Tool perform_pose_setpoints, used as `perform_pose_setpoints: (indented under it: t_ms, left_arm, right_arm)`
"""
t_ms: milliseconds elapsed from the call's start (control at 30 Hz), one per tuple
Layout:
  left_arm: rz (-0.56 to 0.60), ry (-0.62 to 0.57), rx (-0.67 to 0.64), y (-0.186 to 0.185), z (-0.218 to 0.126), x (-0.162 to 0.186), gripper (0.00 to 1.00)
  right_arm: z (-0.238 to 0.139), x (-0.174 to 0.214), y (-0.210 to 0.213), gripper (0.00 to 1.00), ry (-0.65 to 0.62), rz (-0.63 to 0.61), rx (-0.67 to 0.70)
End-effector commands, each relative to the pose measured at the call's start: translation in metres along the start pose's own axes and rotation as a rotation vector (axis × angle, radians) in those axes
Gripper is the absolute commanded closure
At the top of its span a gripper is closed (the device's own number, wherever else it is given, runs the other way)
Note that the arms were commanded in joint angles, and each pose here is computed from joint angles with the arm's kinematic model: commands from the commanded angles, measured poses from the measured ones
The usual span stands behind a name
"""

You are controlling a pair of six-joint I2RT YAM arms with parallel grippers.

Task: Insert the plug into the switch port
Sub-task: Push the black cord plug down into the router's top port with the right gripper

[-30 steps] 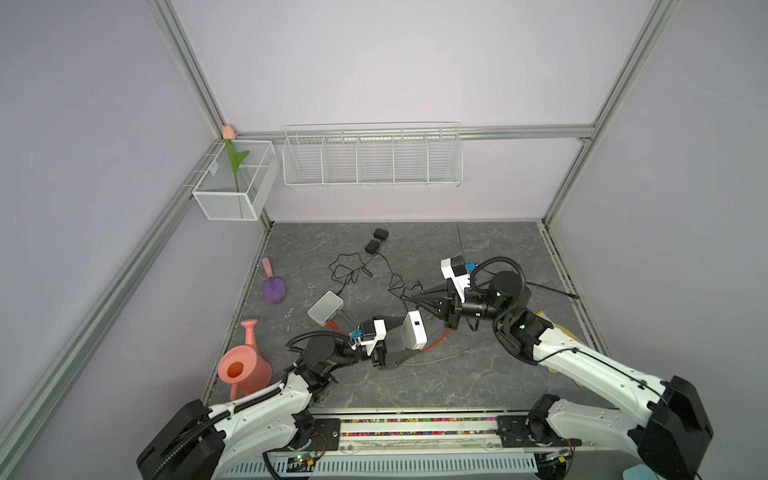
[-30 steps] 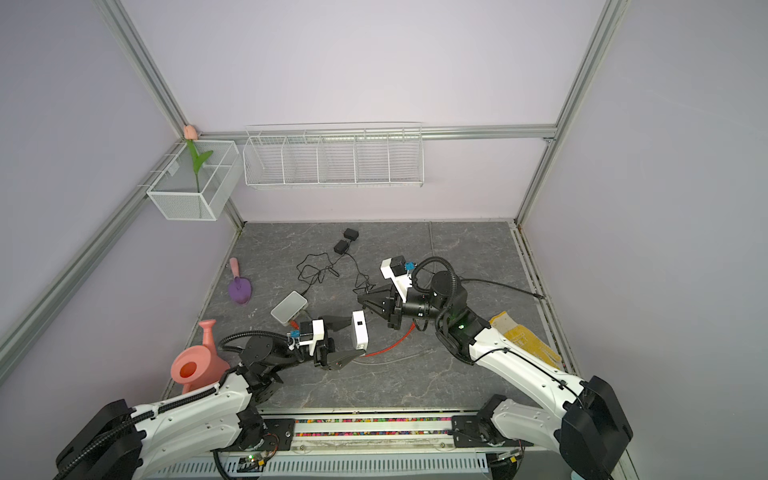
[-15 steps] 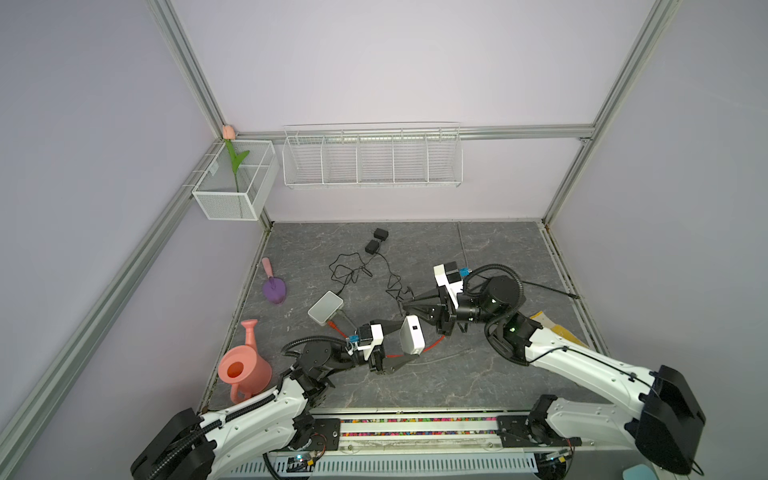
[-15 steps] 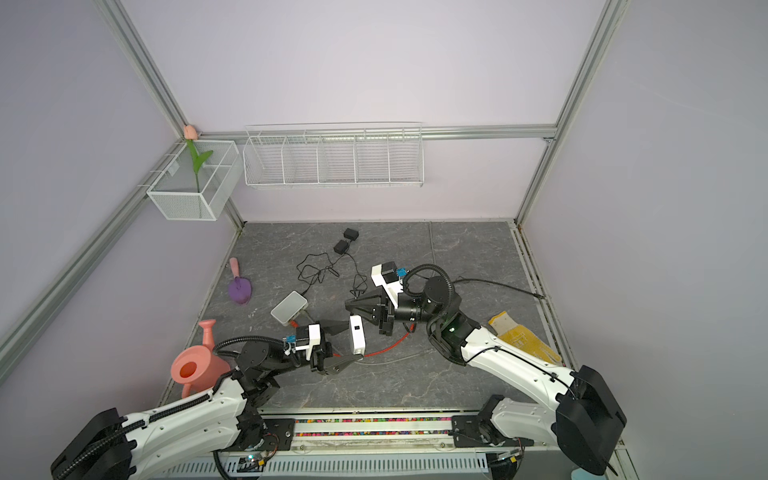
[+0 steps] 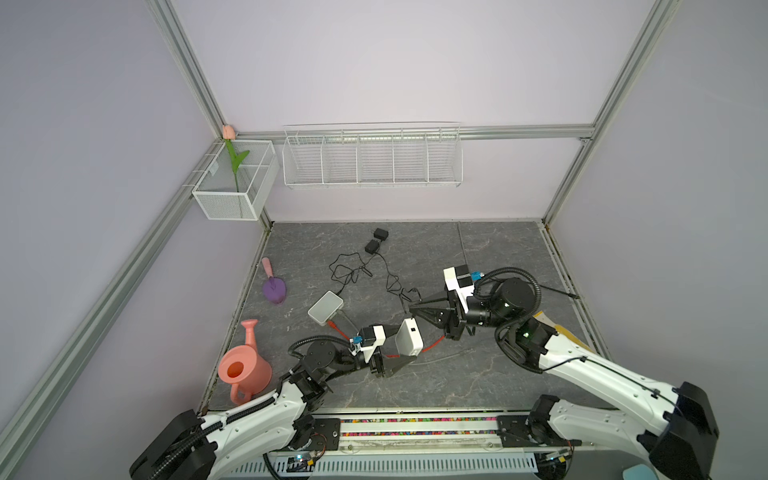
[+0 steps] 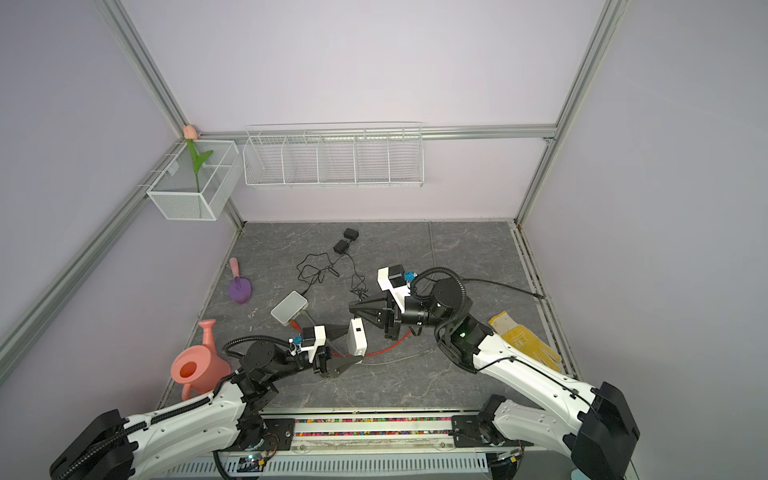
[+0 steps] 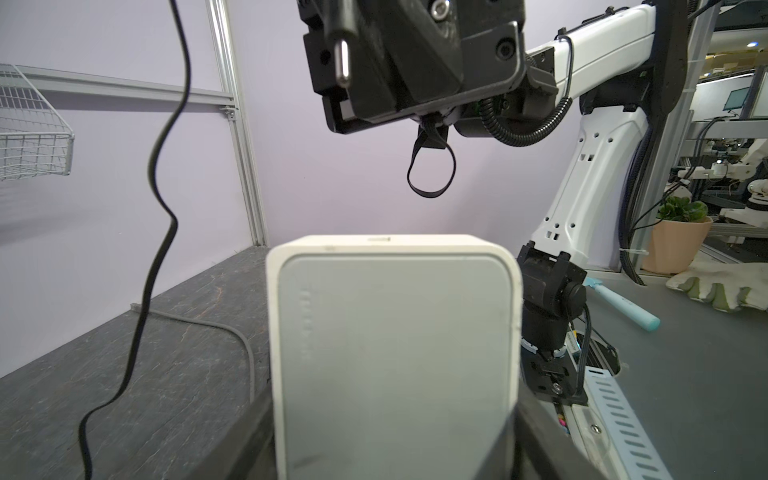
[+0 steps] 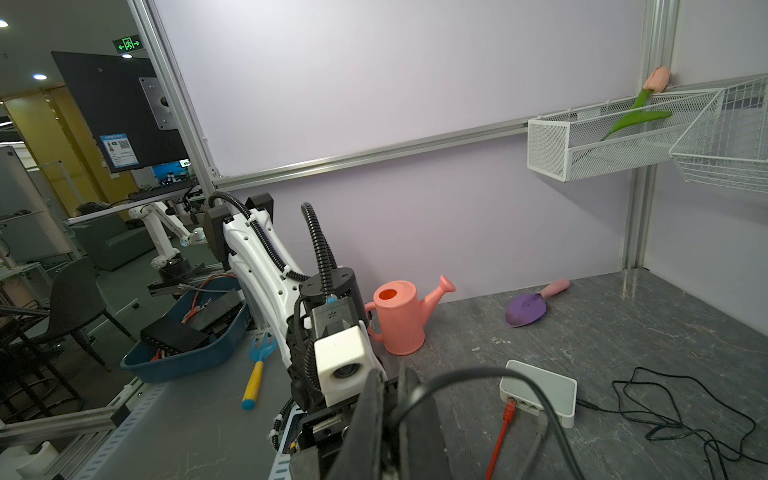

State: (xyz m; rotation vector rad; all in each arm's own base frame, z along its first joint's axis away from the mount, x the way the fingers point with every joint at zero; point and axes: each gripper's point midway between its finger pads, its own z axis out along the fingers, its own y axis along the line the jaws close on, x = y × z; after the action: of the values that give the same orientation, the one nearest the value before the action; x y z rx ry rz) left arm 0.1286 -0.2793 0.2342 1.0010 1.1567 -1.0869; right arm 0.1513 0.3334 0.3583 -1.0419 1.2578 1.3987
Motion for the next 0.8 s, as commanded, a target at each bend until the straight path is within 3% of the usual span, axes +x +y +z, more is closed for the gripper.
perform_pose_setpoints:
  t_ms: [0,767]
  left_arm:
    - [0.022,-0.044,-0.016,0.002,0.000,-0.012,1.00]
    - [0.022,-0.079,-0.020,0.002,-0.001,-0.026,1.00]
  right_arm:
    - [0.001,0.002,0.003,0.93,0.021,-0.019,0.007]
    - [-0.001,0.040,-0.007,0.93,0.121,-0.012,0.097]
